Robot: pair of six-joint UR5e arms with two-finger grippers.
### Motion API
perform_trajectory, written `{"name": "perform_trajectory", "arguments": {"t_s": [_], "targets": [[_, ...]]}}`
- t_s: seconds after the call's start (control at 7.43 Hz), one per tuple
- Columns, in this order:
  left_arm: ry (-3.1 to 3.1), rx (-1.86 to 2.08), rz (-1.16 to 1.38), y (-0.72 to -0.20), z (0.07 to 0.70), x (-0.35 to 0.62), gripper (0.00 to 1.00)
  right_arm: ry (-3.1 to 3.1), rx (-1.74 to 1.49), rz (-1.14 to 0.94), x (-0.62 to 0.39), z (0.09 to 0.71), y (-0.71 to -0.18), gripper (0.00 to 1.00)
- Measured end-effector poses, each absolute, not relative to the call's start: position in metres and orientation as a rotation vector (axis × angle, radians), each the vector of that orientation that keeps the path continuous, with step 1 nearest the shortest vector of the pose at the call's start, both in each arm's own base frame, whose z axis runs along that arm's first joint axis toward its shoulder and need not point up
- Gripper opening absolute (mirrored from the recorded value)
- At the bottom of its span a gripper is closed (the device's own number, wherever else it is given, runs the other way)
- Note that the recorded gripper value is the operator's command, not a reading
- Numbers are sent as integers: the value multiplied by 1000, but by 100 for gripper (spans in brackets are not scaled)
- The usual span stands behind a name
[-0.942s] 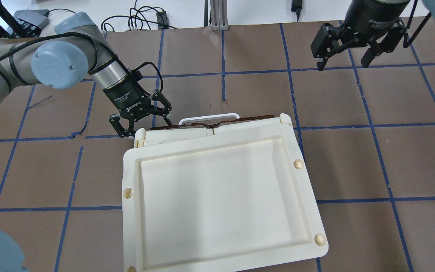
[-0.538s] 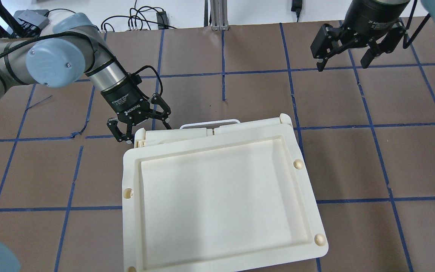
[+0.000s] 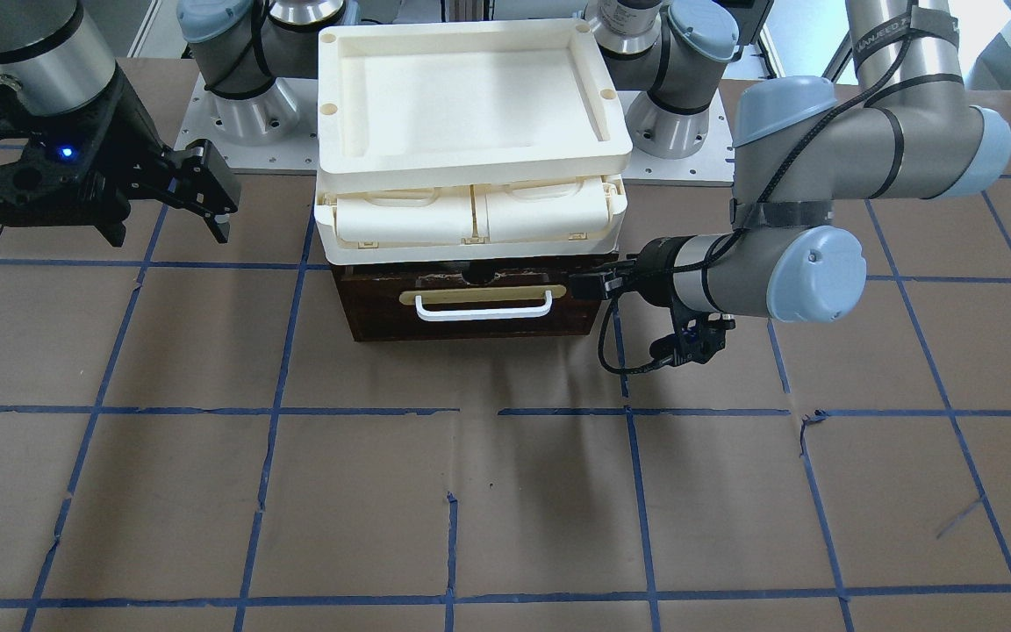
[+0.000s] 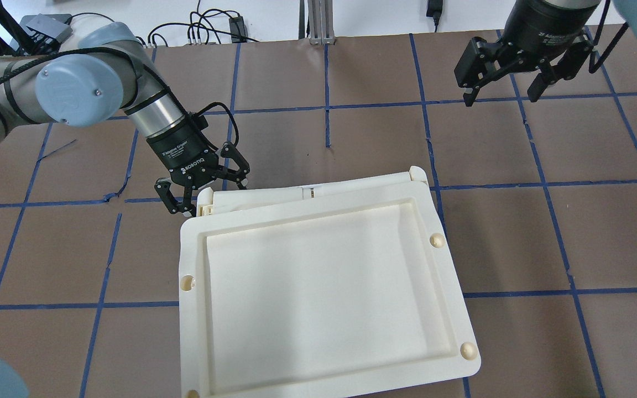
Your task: Put scissors in drawer and close it
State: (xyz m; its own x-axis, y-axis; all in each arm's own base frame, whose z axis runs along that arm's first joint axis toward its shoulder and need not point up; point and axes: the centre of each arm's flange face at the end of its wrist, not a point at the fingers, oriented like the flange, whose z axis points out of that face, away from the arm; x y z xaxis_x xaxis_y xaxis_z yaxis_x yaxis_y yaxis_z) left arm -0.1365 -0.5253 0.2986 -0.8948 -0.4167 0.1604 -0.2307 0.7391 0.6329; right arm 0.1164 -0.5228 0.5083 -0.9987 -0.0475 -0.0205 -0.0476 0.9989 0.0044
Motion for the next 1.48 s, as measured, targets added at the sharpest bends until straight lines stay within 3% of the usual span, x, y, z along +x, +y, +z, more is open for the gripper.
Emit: {"name": "perform_trajectory", "arguments": {"t_s": [1.08,1.48], "targets": [[-2637,511,-956,-518,293,-138,100,3120,-75,7,116,508,-523,100],[-2689,482,-745,-543,310,-134,100,3119,-74,3,117,509,-523,100]]}}
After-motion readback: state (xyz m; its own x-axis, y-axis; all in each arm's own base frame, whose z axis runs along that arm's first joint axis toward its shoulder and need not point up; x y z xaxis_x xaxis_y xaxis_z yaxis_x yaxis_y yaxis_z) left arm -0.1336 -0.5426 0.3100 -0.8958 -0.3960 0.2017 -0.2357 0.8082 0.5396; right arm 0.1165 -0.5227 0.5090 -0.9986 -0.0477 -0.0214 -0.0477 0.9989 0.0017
